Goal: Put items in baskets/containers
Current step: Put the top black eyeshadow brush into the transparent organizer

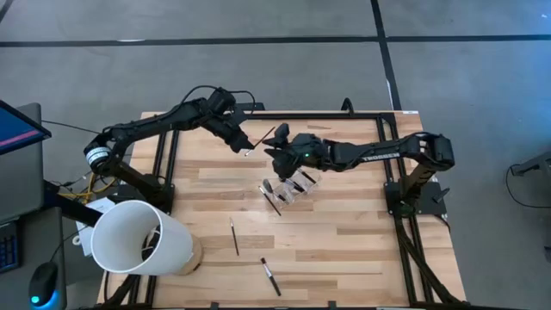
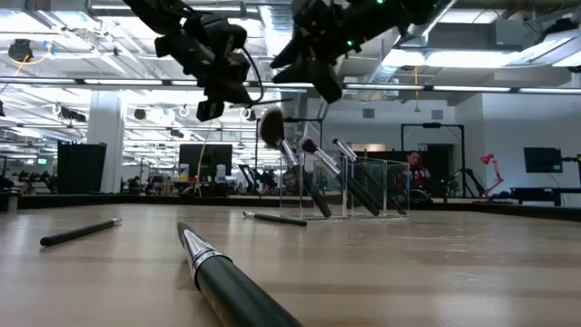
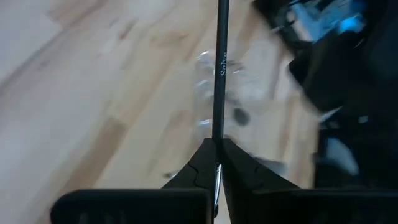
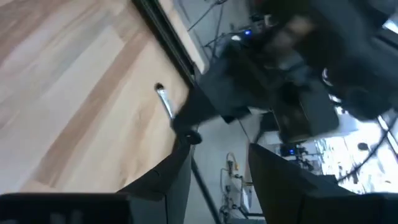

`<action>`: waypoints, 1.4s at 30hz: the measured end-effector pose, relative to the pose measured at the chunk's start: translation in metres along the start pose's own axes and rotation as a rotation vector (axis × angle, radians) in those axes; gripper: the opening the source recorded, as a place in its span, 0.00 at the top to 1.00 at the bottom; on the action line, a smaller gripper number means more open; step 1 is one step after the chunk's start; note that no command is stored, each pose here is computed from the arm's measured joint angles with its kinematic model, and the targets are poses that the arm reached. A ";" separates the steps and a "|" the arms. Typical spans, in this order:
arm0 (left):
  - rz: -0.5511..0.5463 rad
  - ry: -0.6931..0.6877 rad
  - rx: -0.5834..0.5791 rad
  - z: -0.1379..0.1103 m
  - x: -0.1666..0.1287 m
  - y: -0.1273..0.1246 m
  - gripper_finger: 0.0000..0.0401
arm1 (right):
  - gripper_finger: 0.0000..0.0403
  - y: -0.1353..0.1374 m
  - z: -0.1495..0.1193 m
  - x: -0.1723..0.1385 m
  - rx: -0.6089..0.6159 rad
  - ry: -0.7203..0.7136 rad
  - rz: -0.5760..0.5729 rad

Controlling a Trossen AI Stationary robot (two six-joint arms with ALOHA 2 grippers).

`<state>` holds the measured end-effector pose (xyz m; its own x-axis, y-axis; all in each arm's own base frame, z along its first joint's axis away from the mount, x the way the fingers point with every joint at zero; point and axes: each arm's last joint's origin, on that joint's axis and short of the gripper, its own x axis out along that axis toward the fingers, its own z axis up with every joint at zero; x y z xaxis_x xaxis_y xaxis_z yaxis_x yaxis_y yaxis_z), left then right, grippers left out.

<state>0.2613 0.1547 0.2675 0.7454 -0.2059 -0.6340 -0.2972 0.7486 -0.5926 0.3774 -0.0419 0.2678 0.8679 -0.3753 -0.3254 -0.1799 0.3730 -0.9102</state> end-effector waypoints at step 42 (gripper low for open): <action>-0.165 -0.021 -0.016 0.004 0.003 -0.021 0.97 | 0.81 0.009 -0.005 0.020 -0.056 0.000 0.007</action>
<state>0.2722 0.1409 0.2801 0.7972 -0.3119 -0.5168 -0.1788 0.6958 -0.6957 0.3907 -0.0501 0.2520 0.8663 -0.3730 -0.3321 -0.2120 0.3275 -0.9208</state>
